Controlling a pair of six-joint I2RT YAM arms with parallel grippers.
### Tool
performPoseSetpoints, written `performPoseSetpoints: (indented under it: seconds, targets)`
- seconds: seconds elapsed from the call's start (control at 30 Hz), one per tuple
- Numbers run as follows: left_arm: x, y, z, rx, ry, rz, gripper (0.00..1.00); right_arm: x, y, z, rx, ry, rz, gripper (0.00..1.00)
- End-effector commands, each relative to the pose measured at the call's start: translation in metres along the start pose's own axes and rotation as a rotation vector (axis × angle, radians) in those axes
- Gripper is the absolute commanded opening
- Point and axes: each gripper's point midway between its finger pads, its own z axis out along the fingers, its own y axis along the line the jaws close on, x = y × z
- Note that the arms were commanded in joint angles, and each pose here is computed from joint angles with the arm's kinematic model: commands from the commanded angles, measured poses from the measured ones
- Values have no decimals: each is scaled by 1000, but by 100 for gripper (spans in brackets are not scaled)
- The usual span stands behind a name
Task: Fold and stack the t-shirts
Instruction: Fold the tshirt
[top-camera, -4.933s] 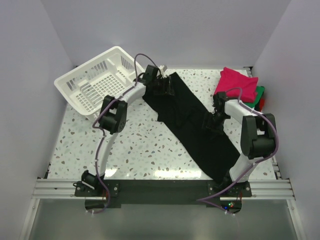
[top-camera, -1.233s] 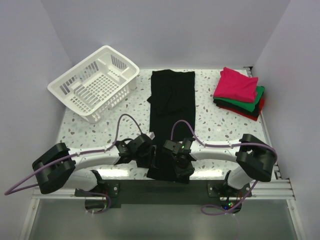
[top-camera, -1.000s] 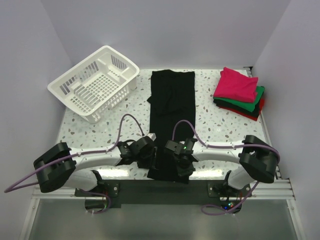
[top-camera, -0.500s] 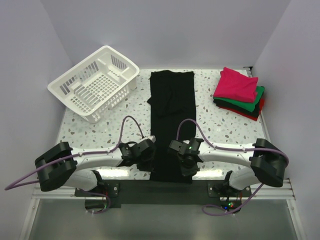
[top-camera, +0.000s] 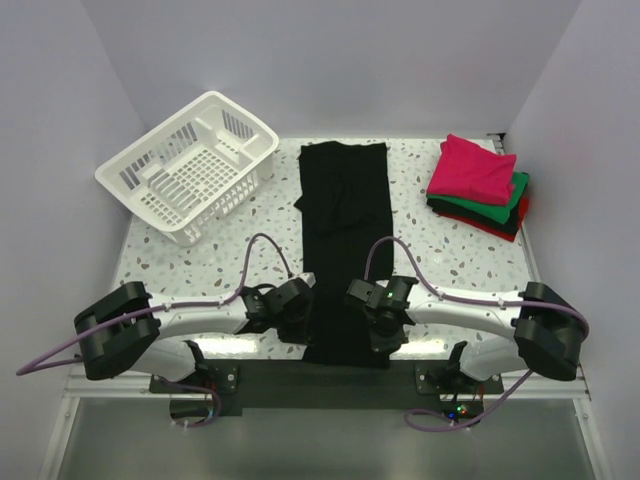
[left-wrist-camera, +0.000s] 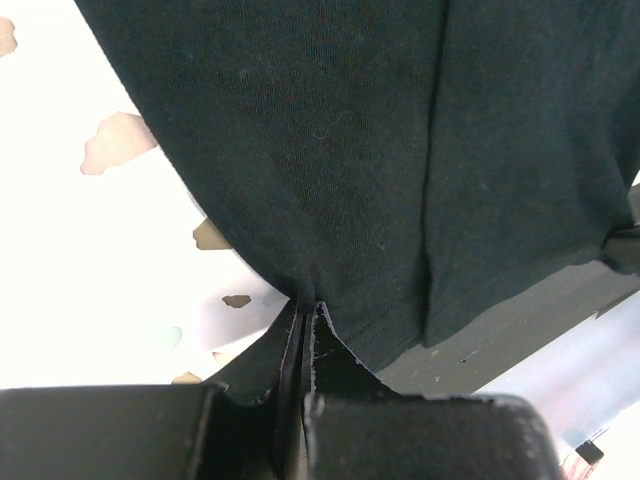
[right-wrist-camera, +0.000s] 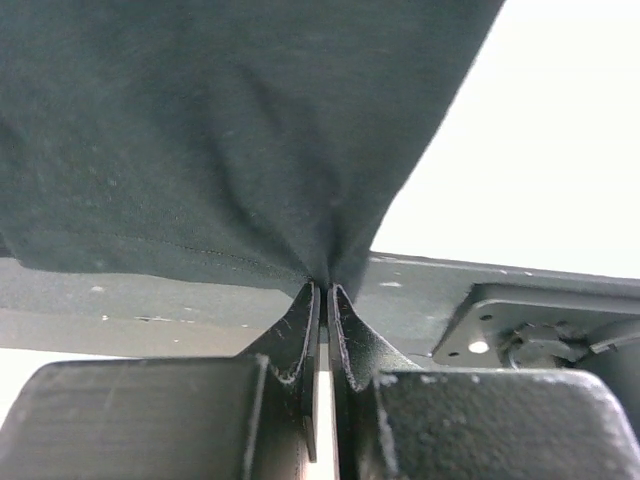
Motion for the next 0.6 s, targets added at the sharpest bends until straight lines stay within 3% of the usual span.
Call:
performPoseSetpoints:
  seconds: [0.0,0.57]
  targets:
    - [44,91,0,-312,108,14,0,3,-23,-5,57,-13,78,2]
    - [47,95,-9,-324,95,-18,0,19,-46,-3,57,21,176,5]
